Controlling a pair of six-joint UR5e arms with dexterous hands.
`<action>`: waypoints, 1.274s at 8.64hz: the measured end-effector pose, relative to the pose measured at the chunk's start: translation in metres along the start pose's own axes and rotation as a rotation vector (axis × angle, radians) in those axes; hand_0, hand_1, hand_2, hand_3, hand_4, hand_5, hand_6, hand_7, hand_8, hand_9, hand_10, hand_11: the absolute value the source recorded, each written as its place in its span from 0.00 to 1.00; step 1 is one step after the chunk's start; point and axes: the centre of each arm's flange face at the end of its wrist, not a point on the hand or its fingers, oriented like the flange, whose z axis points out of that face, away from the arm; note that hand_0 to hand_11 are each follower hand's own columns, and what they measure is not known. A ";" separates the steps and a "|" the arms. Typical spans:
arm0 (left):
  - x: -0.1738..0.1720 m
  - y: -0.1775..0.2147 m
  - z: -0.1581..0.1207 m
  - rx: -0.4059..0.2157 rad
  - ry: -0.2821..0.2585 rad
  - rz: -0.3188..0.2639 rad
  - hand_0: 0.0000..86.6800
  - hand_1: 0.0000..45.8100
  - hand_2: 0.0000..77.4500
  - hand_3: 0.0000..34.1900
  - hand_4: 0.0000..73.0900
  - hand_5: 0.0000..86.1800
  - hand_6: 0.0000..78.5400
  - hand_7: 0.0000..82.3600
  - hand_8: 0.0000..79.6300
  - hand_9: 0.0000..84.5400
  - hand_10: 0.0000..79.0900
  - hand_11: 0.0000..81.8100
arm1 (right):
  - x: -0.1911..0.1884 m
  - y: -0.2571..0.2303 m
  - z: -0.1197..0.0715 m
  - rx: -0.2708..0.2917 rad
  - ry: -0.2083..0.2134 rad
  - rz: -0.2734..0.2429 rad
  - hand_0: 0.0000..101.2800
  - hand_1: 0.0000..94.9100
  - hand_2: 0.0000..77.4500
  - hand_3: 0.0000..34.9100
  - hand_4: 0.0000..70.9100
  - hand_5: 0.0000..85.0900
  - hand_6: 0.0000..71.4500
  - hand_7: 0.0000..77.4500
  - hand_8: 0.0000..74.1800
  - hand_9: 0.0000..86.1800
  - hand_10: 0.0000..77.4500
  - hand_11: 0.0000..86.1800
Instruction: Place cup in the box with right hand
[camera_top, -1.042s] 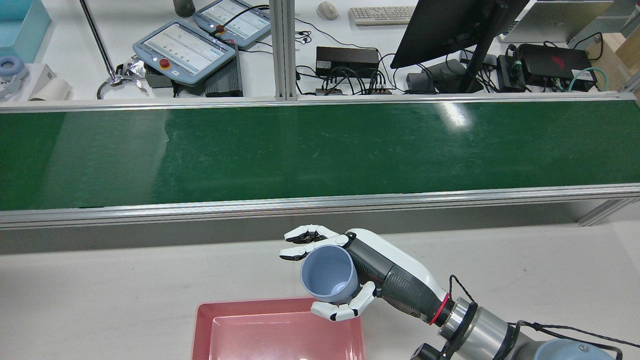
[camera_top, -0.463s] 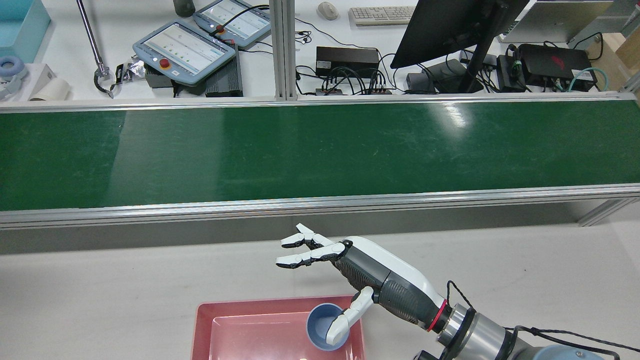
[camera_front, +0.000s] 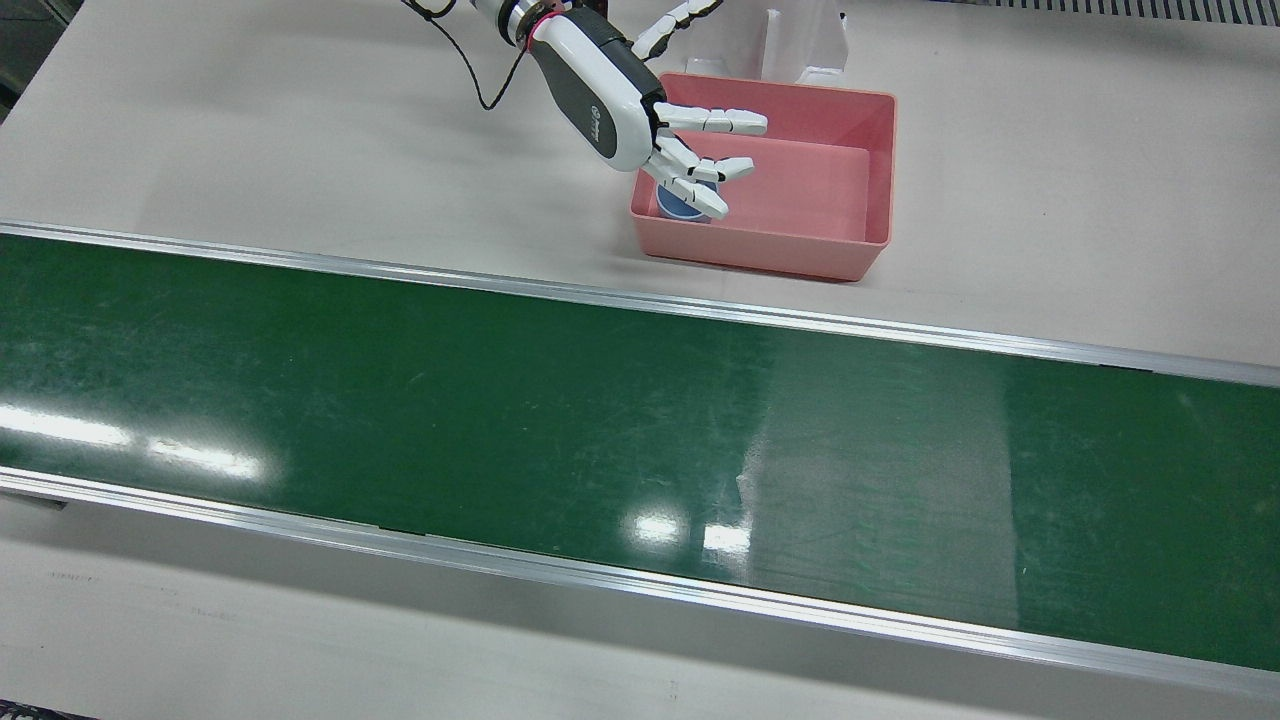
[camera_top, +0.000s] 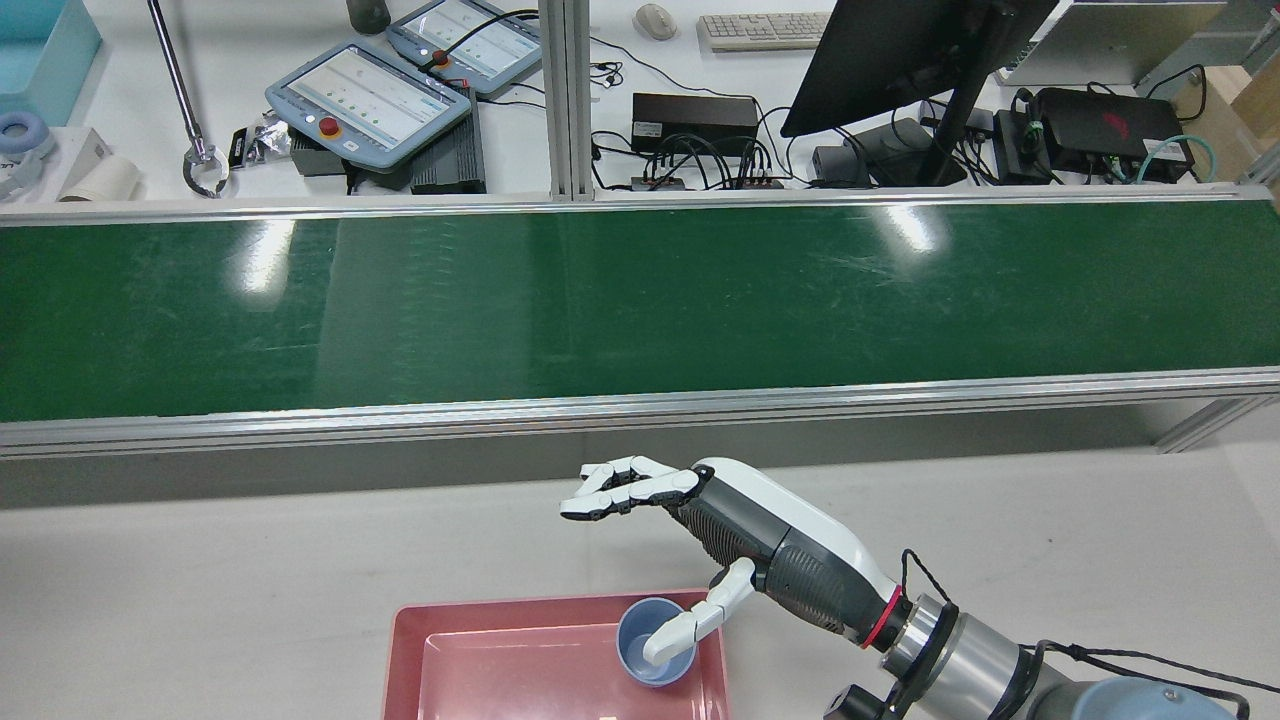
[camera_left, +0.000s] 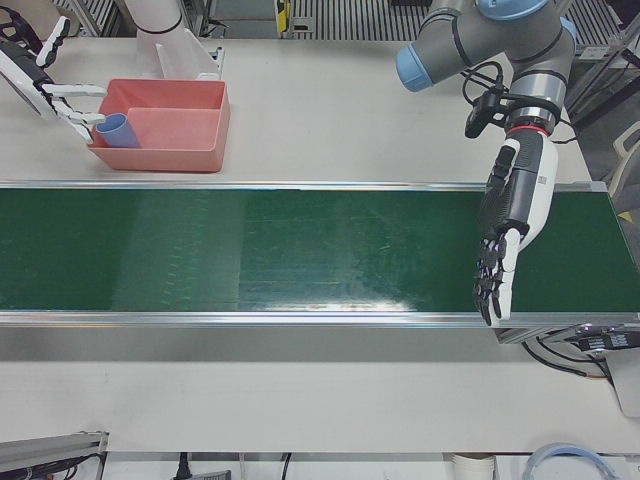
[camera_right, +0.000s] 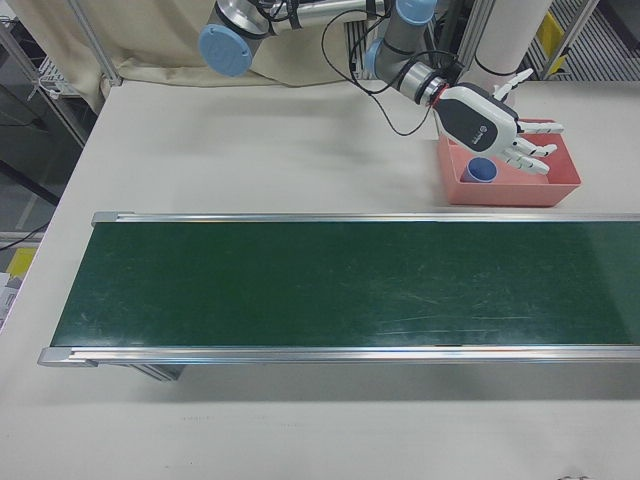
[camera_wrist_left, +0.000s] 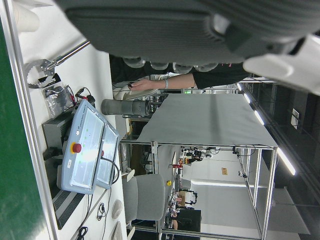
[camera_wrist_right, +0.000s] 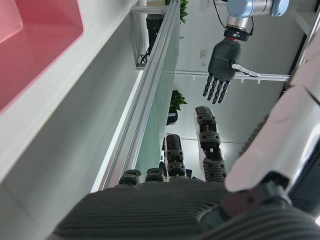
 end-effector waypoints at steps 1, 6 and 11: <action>0.000 0.000 0.000 0.000 0.000 0.000 0.00 0.01 0.01 0.00 0.01 0.01 0.01 0.01 0.00 0.00 0.00 0.00 | -0.025 -0.008 0.004 0.010 -0.047 -0.019 0.44 0.09 0.14 0.00 0.26 0.04 0.16 0.51 0.11 0.19 0.07 0.10; 0.000 0.001 0.000 -0.001 0.000 0.000 0.00 0.01 0.01 0.00 0.01 0.01 0.00 0.01 0.00 0.00 0.00 0.00 | -0.228 -0.114 -0.047 0.238 -0.382 -0.222 0.39 0.08 0.15 0.00 0.28 0.07 0.31 0.91 0.43 0.66 0.27 0.35; 0.000 0.001 0.000 -0.002 0.000 0.000 0.00 0.01 0.01 0.00 0.01 0.01 0.01 0.01 0.00 0.00 0.00 0.00 | -0.354 -0.244 -0.186 0.575 -0.580 -0.302 0.43 0.01 0.03 0.00 0.20 0.07 0.22 0.75 0.26 0.44 0.18 0.28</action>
